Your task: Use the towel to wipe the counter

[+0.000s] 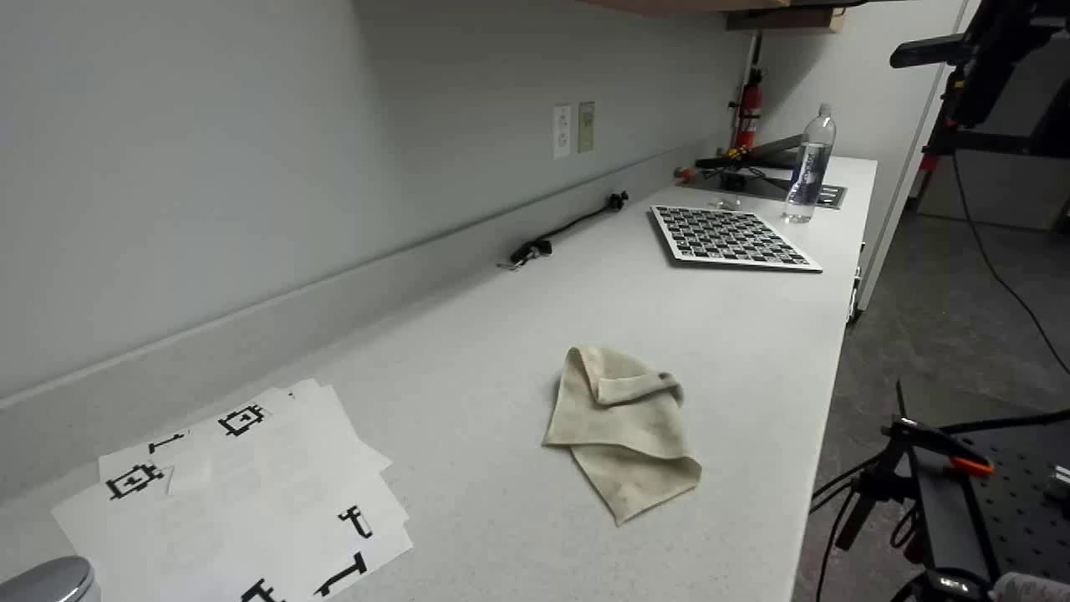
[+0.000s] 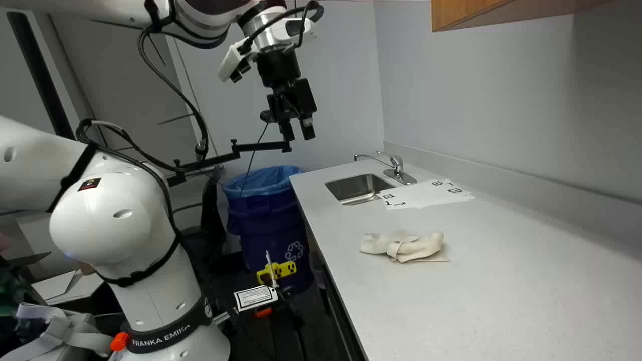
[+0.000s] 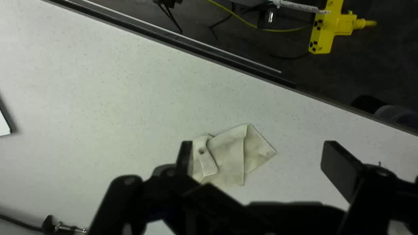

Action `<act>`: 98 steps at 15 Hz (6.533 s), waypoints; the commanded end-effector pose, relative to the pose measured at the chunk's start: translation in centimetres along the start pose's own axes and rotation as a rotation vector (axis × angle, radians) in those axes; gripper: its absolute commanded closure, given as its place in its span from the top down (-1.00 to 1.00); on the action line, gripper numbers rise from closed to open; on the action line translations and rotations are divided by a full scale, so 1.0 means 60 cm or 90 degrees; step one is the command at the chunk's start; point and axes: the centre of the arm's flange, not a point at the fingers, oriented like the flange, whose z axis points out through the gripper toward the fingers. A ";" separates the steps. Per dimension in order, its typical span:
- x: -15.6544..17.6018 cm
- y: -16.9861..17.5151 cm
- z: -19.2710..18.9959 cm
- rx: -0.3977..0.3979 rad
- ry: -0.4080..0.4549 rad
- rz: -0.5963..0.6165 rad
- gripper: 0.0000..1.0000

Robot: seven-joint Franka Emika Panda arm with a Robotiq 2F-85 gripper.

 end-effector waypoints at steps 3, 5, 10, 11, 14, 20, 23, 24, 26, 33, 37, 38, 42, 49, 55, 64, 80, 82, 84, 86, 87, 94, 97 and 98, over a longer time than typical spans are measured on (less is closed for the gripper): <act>0.001 0.000 0.001 0.000 -0.001 0.000 1.00; 0.001 0.000 0.001 0.000 -0.001 0.000 1.00; 0.001 0.000 0.001 0.000 -0.001 0.000 1.00; 0.001 0.000 0.001 0.000 -0.001 0.000 1.00; 0.001 0.000 0.001 0.000 -0.001 0.000 1.00; 0.011 0.000 0.010 0.013 0.000 -0.004 1.00; 0.023 0.000 0.025 0.026 -0.004 -0.006 1.00; 0.028 0.000 0.032 0.032 -0.006 -0.006 1.00; 0.038 0.000 0.047 0.046 -0.005 -0.003 1.00; 0.081 0.008 0.145 0.085 -0.002 0.023 1.00; 0.107 0.027 0.211 0.076 -0.013 0.039 1.00; 0.116 0.033 0.227 0.074 -0.017 0.042 1.00; 0.148 0.055 0.287 0.062 -0.037 0.058 1.00; 0.149 0.061 0.311 0.068 -0.055 0.072 1.00; 0.160 0.069 0.331 0.057 -0.048 0.085 1.00; 0.238 0.086 0.417 0.021 -0.002 0.067 1.00; 0.342 0.064 0.541 0.019 -0.007 0.143 1.00; 0.345 0.060 0.547 0.019 -0.011 0.155 0.47; 0.349 0.057 0.551 0.015 -0.013 0.165 0.39; 0.349 0.058 0.551 0.011 -0.015 0.174 0.09; 0.348 0.059 0.550 0.009 -0.016 0.180 -0.09; 0.351 0.075 0.507 0.002 -0.002 0.231 -1.00; 0.365 0.081 0.461 0.007 0.018 0.230 -0.97; 0.371 0.083 0.444 0.007 0.026 0.226 -0.97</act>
